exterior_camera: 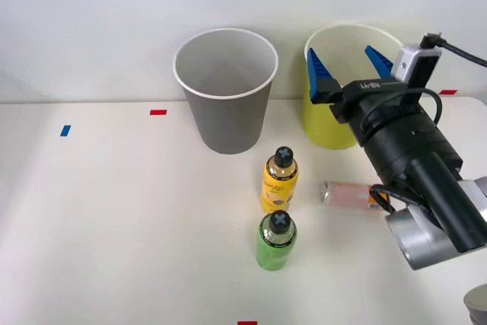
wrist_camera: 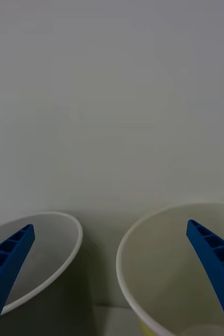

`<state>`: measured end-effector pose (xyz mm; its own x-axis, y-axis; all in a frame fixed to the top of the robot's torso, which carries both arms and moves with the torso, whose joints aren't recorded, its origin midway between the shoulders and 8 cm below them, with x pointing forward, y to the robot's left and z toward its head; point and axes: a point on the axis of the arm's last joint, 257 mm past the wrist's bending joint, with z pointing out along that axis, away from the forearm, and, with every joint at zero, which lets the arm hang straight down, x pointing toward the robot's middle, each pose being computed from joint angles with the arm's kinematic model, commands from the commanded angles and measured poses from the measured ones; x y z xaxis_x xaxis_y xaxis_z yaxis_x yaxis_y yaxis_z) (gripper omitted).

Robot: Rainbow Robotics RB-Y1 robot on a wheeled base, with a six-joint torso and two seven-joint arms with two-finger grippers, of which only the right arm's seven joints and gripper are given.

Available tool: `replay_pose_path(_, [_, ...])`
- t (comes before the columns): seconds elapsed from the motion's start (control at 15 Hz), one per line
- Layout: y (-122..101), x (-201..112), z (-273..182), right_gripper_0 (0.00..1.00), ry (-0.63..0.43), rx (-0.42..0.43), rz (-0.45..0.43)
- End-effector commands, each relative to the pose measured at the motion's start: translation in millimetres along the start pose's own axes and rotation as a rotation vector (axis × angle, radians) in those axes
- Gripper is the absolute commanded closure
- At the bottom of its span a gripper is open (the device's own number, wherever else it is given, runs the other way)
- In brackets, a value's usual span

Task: Put cans in the gray bin, plastic bottles in the light green bin

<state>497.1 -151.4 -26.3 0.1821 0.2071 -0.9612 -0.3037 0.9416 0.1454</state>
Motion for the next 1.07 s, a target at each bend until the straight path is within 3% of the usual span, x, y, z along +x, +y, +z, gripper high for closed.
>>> replay_pose_path(0.07, [-18,20,-19,0.0,0.016,0.08,-0.005])
replay_pose_path(0.33, [-39,47,-53,0.0,0.044,0.147,0.05])
replay_pose_path(0.67, [-65,74,-99,0.0,0.092,0.191,0.041])
replay_pose_path(0.8, [-64,85,-123,0.0,0.102,0.184,0.065])
replay_pose_path(0.93, [-64,96,-149,0.0,0.119,0.184,0.032])
replay_pose_path(1.07, [-68,104,-176,0.0,0.144,0.201,-0.1])
